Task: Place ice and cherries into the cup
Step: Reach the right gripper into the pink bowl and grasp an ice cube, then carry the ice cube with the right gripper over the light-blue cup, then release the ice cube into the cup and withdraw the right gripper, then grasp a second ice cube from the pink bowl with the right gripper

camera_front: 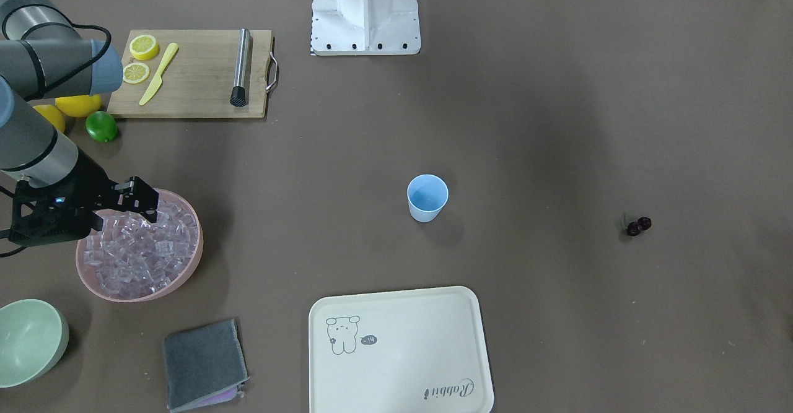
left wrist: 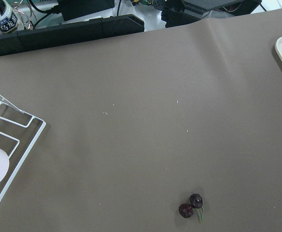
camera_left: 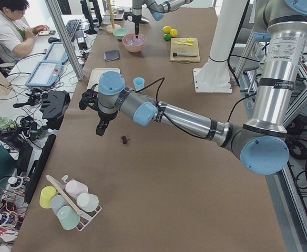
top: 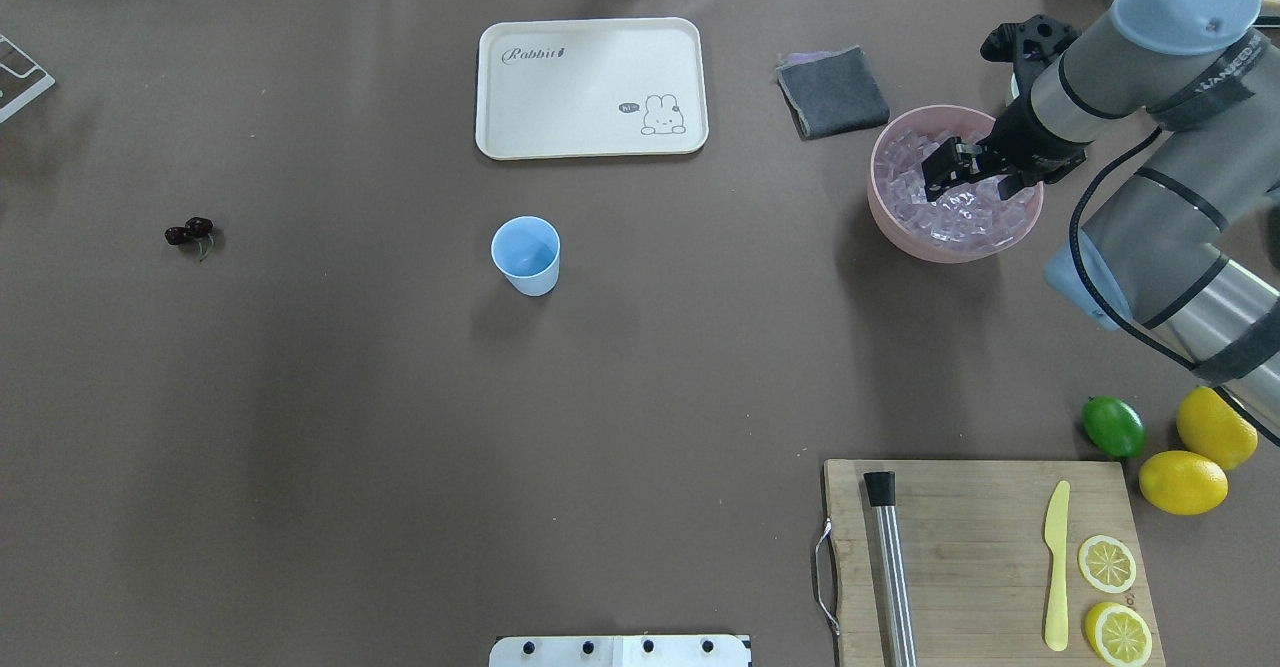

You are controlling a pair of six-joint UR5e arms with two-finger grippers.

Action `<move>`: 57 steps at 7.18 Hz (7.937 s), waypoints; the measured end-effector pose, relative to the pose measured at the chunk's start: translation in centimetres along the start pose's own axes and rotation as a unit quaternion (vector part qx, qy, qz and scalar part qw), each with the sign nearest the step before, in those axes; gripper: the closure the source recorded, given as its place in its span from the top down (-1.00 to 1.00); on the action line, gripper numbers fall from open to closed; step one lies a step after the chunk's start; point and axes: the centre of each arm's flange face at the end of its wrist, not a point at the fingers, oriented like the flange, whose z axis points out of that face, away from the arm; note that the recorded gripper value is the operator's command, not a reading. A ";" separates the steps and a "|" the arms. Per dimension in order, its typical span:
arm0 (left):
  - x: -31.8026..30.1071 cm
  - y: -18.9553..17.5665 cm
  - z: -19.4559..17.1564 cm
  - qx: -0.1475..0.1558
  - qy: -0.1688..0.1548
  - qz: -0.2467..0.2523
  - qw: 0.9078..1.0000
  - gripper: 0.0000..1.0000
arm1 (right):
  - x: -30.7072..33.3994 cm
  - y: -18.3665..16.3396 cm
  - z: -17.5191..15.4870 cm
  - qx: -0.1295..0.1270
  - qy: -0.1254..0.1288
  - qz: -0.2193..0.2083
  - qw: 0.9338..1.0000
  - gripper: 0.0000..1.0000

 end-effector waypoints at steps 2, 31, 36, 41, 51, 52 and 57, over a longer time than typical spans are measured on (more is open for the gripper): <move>-0.7 0.3 0.5 0.003 0.001 0.004 1.000 0.95 | -0.6 0.9 1.5 -0.010 0.001 0.015 1.000 0.88; 3.2 2.3 12.8 -0.036 0.016 0.039 0.998 0.95 | -48.8 4.3 2.3 0.073 0.014 0.000 0.997 -0.19; 3.1 2.7 12.8 -0.034 0.017 0.041 0.998 0.95 | -47.9 3.2 1.6 0.089 0.019 -0.002 0.996 0.96; 2.7 4.0 12.7 -0.017 0.025 0.033 0.999 0.95 | -14.2 -3.9 -4.2 0.010 0.061 -0.122 0.991 0.96; 3.3 5.1 13.0 -0.003 0.038 0.025 0.999 0.95 | -1.6 -3.9 3.9 -0.001 0.079 -0.221 0.972 0.96; 3.3 5.1 13.0 -0.004 0.038 0.025 0.999 0.95 | -1.8 -3.8 4.2 -0.003 0.079 -0.222 0.972 0.95; 3.5 5.1 13.0 -0.003 0.039 0.027 0.999 0.95 | -2.4 -3.1 5.2 -0.008 0.078 -0.225 0.971 -0.31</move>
